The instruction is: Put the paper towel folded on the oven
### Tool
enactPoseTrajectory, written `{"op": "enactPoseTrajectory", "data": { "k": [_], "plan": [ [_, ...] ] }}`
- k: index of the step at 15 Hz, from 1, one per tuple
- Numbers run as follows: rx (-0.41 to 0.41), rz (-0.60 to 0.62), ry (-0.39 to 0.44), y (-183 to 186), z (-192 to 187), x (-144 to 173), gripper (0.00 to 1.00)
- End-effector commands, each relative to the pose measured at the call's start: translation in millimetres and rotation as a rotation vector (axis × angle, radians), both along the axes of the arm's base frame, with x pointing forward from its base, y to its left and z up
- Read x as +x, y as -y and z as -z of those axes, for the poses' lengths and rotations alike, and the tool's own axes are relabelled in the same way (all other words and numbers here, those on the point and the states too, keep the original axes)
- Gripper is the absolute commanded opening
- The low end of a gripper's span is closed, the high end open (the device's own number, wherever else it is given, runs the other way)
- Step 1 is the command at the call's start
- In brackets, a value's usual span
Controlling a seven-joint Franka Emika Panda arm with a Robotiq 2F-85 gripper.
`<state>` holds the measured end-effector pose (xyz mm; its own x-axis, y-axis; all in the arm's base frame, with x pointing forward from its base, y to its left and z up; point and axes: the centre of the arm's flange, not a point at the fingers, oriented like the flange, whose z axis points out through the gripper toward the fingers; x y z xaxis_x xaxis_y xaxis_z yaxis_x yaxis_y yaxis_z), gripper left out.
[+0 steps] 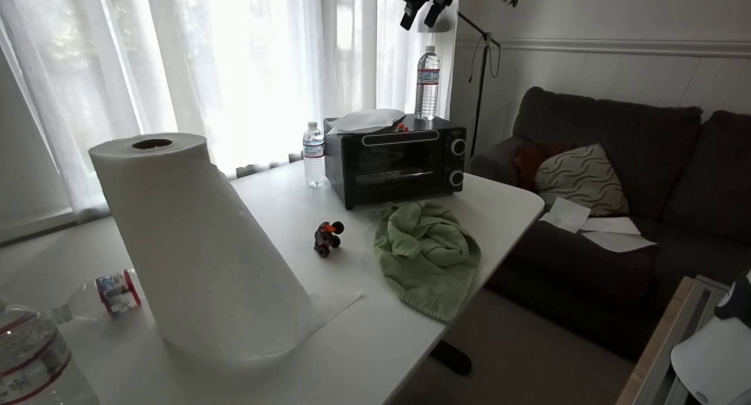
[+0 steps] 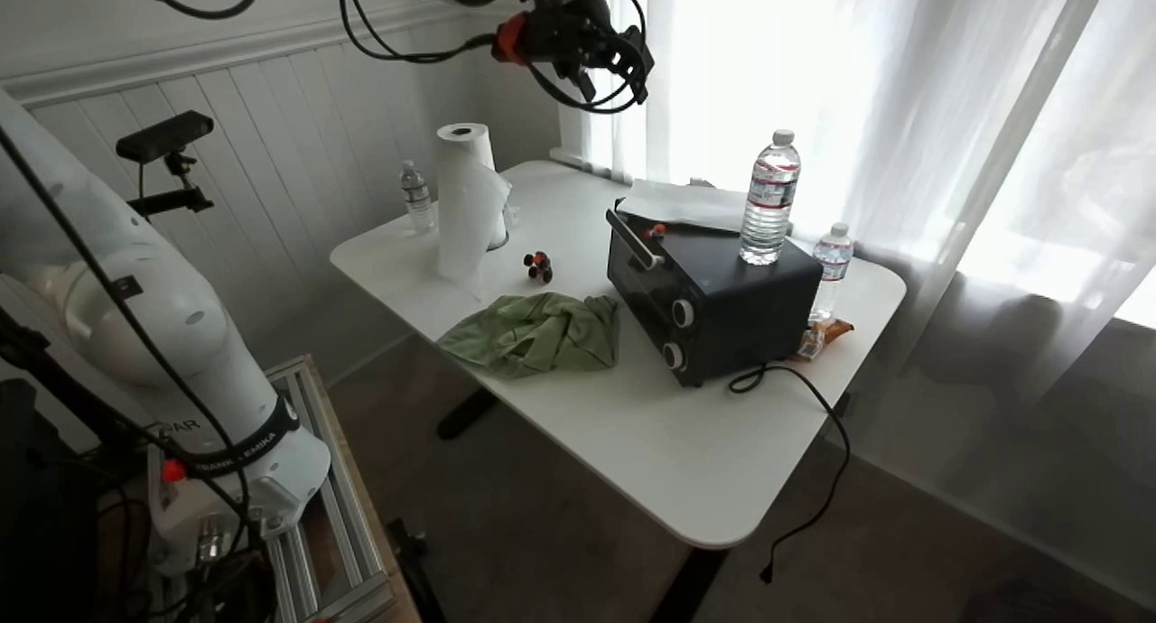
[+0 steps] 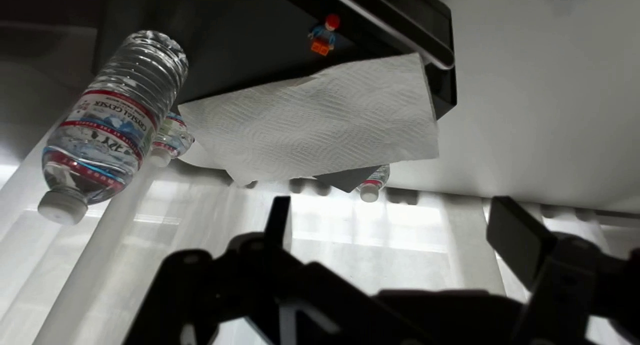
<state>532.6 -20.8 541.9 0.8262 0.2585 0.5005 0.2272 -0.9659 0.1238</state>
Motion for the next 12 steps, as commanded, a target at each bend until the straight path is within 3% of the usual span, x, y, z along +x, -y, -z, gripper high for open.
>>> {"op": "enactPoseTrajectory", "data": {
  "k": [1, 12],
  "plan": [
    [-0.003, 0.001, -0.004, 0.2, 2.2, 0.7, 1.0],
    [-0.011, 0.001, -0.025, -1.6, 16.6, 7.4, 1.0]
  ]
}}
